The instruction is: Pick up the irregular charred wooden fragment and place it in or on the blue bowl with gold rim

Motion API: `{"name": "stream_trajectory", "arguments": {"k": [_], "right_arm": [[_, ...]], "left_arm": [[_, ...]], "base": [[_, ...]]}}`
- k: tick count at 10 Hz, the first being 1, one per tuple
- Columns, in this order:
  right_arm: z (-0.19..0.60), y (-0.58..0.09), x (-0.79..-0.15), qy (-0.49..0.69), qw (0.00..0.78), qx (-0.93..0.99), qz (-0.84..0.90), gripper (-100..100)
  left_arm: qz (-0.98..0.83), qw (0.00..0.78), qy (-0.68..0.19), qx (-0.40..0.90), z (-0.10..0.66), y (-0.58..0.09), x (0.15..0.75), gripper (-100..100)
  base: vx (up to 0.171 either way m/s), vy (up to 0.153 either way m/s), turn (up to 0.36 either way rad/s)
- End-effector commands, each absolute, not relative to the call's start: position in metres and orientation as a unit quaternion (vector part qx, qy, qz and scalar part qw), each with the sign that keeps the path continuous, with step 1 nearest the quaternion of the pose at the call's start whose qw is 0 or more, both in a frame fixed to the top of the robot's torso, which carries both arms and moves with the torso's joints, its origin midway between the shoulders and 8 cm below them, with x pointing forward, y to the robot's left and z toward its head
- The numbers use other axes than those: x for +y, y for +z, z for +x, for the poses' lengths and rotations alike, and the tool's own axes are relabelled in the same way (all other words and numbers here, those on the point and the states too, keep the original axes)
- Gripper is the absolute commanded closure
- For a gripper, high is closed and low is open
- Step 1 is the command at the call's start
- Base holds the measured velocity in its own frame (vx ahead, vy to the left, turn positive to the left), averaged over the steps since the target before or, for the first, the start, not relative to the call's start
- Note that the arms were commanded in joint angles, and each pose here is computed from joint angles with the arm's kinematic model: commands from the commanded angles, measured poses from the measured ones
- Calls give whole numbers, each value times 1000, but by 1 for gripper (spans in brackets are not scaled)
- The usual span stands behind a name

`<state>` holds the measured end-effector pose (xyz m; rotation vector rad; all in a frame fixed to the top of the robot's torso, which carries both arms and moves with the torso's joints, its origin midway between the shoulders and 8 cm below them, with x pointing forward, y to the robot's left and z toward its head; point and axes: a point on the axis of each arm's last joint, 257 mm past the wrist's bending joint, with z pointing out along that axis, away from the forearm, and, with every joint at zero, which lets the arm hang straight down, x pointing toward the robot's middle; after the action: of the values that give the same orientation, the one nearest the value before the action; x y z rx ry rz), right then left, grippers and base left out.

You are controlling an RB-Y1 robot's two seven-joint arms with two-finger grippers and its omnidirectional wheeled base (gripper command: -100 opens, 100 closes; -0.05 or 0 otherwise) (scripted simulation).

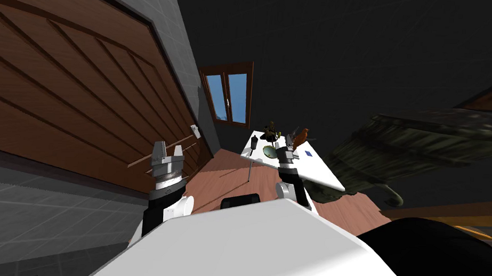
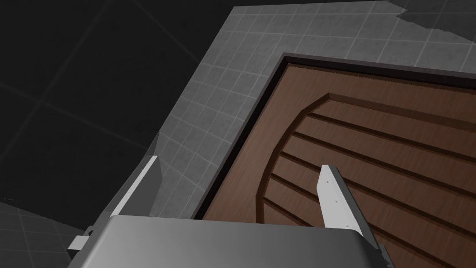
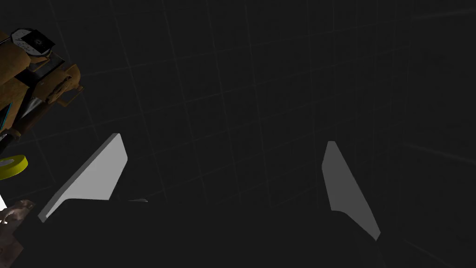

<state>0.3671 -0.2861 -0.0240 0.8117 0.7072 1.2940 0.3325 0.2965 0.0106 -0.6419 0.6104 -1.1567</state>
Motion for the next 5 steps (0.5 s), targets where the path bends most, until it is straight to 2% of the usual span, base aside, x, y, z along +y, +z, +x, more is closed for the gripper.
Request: {"name": "stream_trajectory", "arguments": {"k": [1, 3, 5], "right_arm": [[369, -31, -286, 563, 668, 336, 352, -100], [372, -49, -288, 537, 672, 377, 345, -100], [375, -74, -295, 499, 676, 423, 340, -100]], "left_arm": [[-293, 746, -529, 279, 333, 11, 296, 0], [-293, 746, -529, 279, 333, 11, 296, 0], [-293, 746, -529, 279, 332, 11, 296, 0]], "base": [[22, 29, -6], [59, 74, -14], [109, 112, -18]]}}
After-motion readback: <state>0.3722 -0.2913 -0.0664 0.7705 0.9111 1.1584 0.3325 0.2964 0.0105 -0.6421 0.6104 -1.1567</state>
